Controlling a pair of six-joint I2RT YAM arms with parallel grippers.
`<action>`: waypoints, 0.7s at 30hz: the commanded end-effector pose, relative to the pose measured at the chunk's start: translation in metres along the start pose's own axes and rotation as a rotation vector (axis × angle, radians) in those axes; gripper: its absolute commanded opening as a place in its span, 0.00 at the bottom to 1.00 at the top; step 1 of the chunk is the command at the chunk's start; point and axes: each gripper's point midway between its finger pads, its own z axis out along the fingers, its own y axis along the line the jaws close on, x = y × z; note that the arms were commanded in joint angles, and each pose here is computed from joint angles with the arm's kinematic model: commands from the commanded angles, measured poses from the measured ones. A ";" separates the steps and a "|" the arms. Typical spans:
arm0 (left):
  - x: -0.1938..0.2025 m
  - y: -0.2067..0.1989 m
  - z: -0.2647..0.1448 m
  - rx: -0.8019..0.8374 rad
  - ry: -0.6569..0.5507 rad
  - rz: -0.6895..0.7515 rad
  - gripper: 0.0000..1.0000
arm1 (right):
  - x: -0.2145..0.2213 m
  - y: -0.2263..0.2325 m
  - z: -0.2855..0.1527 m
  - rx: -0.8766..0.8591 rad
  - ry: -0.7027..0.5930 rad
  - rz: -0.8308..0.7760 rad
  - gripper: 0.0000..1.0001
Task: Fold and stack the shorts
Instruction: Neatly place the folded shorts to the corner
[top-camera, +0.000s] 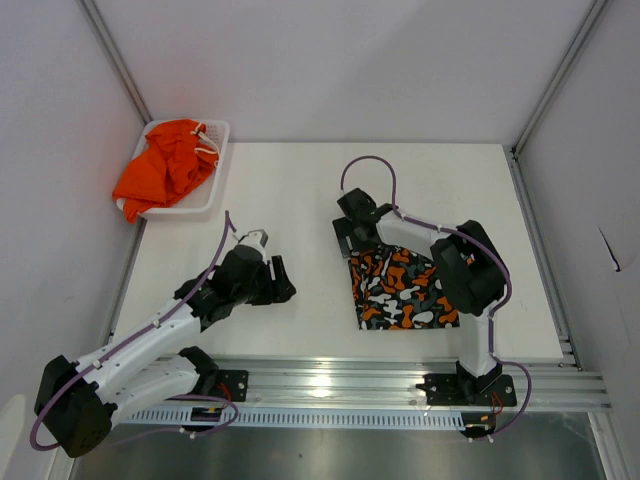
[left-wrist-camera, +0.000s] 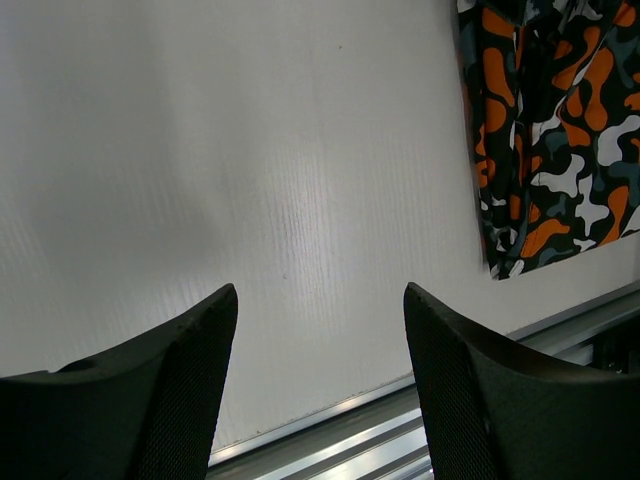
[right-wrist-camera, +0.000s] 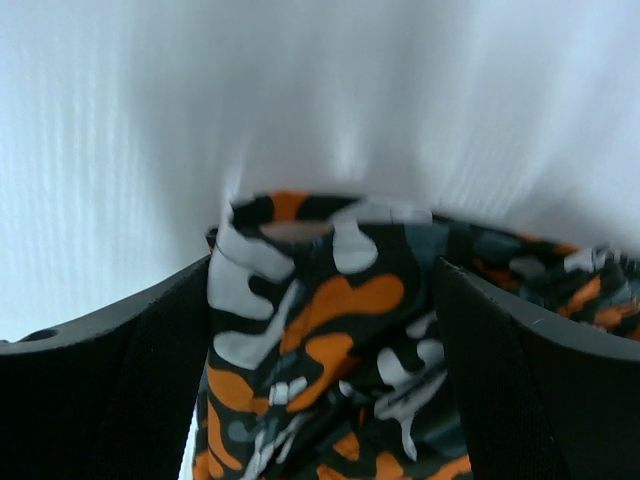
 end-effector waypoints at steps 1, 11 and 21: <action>-0.001 0.003 -0.001 0.000 -0.008 0.012 0.70 | 0.021 -0.003 -0.015 -0.042 -0.001 0.007 0.87; -0.001 -0.002 0.001 0.020 -0.009 0.012 0.70 | 0.085 -0.055 -0.053 0.071 0.032 0.086 0.88; -0.005 -0.006 -0.006 0.037 -0.016 0.018 0.70 | 0.099 -0.106 -0.069 0.178 -0.024 0.170 0.86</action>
